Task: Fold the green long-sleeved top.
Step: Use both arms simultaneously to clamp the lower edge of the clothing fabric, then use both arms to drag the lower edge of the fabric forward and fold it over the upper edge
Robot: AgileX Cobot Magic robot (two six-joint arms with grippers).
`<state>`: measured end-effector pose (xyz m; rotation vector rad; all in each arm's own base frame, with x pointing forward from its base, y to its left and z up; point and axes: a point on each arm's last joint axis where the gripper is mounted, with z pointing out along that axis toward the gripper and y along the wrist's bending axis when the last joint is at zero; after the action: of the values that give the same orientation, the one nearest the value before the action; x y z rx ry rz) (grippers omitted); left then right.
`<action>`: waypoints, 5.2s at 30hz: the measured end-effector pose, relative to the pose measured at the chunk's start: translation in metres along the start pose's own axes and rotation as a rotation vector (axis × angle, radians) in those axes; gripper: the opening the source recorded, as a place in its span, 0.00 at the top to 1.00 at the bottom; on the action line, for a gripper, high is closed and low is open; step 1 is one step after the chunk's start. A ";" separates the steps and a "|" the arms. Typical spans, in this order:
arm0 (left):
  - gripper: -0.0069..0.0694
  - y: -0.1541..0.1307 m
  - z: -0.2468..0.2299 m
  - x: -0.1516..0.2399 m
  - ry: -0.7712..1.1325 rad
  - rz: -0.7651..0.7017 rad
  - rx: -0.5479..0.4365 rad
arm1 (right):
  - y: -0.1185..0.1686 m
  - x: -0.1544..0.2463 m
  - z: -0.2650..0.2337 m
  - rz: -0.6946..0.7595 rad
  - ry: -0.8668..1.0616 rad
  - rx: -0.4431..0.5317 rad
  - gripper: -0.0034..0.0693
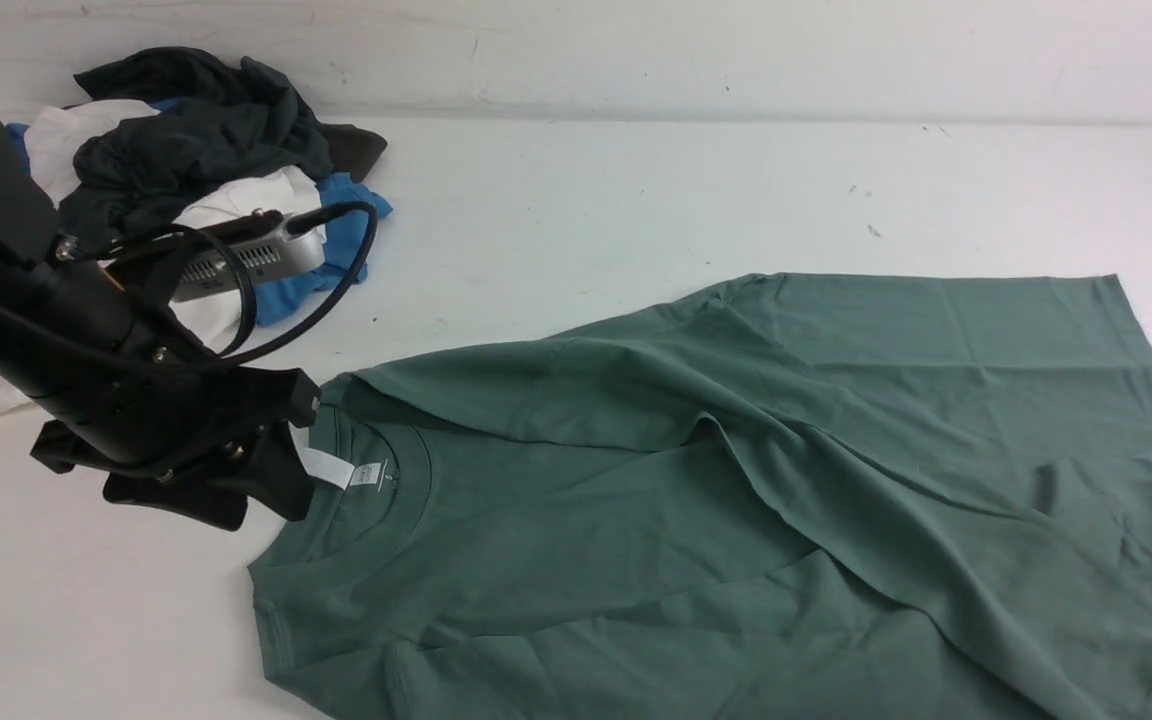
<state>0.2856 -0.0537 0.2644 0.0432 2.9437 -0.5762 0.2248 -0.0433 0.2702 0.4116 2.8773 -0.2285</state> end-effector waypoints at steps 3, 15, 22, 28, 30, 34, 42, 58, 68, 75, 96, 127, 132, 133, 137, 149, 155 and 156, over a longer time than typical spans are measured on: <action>0.48 -0.001 -0.003 0.005 0.001 -0.001 0.006 | -0.001 -0.001 -0.008 0.007 0.005 0.000 0.36; 0.48 0.021 0.045 0.057 0.189 -0.156 -0.009 | 0.007 0.021 -0.045 -0.012 -0.081 -0.200 0.35; 0.48 0.019 0.053 0.051 0.104 -0.189 -0.047 | 0.010 0.024 -0.049 -0.022 -0.093 -0.239 0.35; 0.48 -0.006 0.076 0.044 0.133 -0.202 -0.126 | 0.010 0.026 -0.047 -0.020 -0.083 -0.245 0.35; 0.48 -0.010 0.081 0.042 0.135 -0.186 -0.151 | 0.010 0.026 -0.047 -0.020 -0.083 -0.245 0.35; 0.48 -0.016 0.095 0.043 0.169 -0.171 -0.208 | 0.011 0.026 -0.048 -0.018 -0.082 -0.249 0.35; 0.48 -0.019 0.114 0.042 0.215 -0.143 -0.266 | 0.014 0.026 -0.048 -0.031 -0.081 -0.283 0.35; 0.48 -0.015 0.124 0.038 0.267 -0.164 -0.316 | 0.023 0.028 -0.051 -0.098 -0.084 -0.352 0.35; 0.66 -0.016 0.126 0.037 0.258 -0.177 -0.300 | 0.040 0.036 -0.049 -0.204 -0.071 -0.345 0.35; 0.88 -0.018 0.126 0.037 0.256 -0.147 -0.276 | 0.038 0.070 0.000 -0.231 0.122 -0.229 0.36; 0.88 0.020 0.107 0.018 0.197 0.014 -0.161 | 0.016 0.079 0.071 -0.151 0.423 -0.001 0.51; 0.88 0.017 0.101 0.017 0.159 0.024 -0.150 | 0.015 0.069 0.114 -0.250 0.498 -0.043 0.93; 0.88 0.006 0.072 0.023 0.108 0.046 -0.127 | 0.011 0.050 0.090 -0.258 0.296 -0.030 0.94; 0.88 0.006 0.071 0.023 0.106 0.047 -0.127 | 0.011 0.050 0.089 -0.259 0.298 -0.029 0.94; 0.88 -0.002 0.051 0.031 0.091 0.065 -0.112 | 0.002 0.057 0.054 -0.251 0.188 -0.008 0.94; 0.88 -0.010 0.036 0.041 0.113 0.052 -0.065 | -0.009 0.028 -0.016 -0.183 -0.013 0.026 0.94; 0.88 -0.025 0.021 0.023 0.014 0.035 0.018 | -0.008 -0.029 -0.055 -0.158 -0.155 0.031 0.94; 0.88 -0.028 0.016 0.018 -0.016 0.037 0.028 | -0.006 -0.043 -0.055 -0.156 -0.159 0.028 0.94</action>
<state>0.2687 -0.0859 0.2577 0.0959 2.9132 -0.6095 0.2523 -0.0500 0.3344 0.1647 2.7528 -0.3139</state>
